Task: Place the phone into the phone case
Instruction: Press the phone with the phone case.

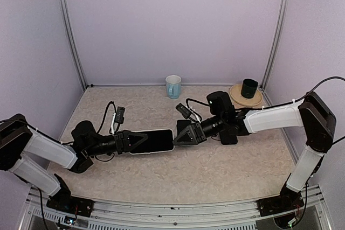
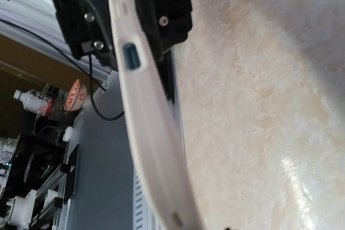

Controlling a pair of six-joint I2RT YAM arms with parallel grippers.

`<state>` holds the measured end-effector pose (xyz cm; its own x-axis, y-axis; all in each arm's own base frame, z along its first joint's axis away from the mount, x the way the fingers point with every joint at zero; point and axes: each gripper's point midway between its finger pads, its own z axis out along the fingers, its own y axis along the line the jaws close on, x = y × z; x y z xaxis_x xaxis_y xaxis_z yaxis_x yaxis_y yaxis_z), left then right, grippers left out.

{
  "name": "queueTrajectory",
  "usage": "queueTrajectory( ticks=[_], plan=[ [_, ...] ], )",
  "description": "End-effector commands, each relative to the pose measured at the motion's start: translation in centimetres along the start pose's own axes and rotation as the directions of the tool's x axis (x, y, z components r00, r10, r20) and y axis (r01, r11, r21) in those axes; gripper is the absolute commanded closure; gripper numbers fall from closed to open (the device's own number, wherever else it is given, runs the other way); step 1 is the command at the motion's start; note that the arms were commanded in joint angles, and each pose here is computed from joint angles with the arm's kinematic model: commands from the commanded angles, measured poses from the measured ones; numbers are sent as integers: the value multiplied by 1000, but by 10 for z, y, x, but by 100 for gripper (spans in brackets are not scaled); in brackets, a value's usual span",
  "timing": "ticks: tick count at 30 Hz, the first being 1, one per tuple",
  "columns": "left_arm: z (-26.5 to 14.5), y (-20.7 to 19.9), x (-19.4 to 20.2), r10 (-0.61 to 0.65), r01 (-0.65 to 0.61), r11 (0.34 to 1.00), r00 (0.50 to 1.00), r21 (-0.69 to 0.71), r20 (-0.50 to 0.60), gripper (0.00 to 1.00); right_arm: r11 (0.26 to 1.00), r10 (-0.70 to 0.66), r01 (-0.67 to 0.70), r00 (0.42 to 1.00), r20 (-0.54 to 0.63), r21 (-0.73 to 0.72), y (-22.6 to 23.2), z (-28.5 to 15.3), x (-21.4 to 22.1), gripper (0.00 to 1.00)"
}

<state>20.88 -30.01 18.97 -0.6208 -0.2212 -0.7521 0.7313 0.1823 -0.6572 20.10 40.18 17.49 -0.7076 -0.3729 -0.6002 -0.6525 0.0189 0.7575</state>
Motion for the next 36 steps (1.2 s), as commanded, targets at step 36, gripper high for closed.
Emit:
queueTrajectory(
  ticks=[36],
  plan=[
    [-2, -11, -13, 58, -60, 998, 997, 26, 54, 100, 983, -135, 136, 991, -20, 126, 2, 12, -14, 71]
  ],
)
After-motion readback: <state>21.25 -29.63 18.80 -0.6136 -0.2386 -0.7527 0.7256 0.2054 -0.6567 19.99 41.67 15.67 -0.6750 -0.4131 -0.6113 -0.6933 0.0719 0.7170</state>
